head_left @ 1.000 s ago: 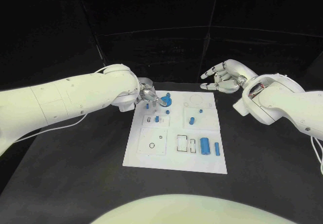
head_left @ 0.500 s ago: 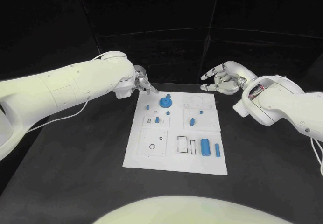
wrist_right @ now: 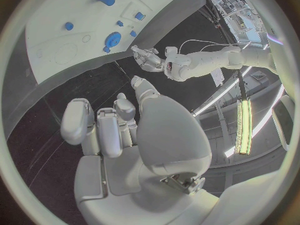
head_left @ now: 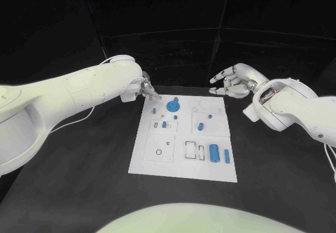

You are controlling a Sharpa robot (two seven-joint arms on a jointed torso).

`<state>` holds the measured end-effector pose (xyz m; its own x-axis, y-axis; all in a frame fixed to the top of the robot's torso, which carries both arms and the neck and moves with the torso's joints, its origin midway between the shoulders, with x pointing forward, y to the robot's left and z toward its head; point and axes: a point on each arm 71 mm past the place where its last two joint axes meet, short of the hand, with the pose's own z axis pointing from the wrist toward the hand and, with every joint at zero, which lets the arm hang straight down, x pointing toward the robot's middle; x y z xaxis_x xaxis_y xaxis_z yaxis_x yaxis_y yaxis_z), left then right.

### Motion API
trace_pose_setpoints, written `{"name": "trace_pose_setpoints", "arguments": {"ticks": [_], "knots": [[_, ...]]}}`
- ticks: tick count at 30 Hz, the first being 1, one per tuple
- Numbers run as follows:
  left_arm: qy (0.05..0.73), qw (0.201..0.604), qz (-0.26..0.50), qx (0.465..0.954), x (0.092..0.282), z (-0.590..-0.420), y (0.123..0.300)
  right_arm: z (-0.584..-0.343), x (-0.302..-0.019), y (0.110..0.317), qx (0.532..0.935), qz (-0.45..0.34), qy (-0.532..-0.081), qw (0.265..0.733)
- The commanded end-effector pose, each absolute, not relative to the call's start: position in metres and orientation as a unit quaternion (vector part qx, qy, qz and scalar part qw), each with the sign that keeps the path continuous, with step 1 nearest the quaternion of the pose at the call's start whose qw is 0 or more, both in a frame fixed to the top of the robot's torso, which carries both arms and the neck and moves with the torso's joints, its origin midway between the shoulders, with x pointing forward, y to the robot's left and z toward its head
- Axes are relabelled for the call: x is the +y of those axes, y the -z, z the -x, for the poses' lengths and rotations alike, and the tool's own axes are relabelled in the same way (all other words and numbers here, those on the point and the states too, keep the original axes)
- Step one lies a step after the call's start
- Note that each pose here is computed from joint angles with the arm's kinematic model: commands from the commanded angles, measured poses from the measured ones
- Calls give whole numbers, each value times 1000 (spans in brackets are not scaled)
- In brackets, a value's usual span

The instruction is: Assemble the parts on the task board

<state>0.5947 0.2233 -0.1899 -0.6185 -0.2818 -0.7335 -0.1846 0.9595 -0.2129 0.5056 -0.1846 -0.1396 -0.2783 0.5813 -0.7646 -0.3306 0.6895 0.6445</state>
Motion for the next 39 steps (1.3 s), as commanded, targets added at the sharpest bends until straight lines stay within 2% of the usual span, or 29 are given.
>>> {"name": "trace_pose_setpoints", "arguments": {"ticks": [1, 12, 18, 39], "knots": [[46, 401, 117, 907, 226, -595, 193, -506, -183, 138, 700, -86, -388, 594], [30, 369, 111, 922, 224, -590, 206, -506, -182, 138, 700, -85, -389, 593], [34, 366, 110, 923, 222, -588, 212, -506, -181, 138, 700, -85, -389, 593], [57, 357, 114, 925, 213, -584, 214, -507, -180, 139, 700, -84, -389, 592]]}}
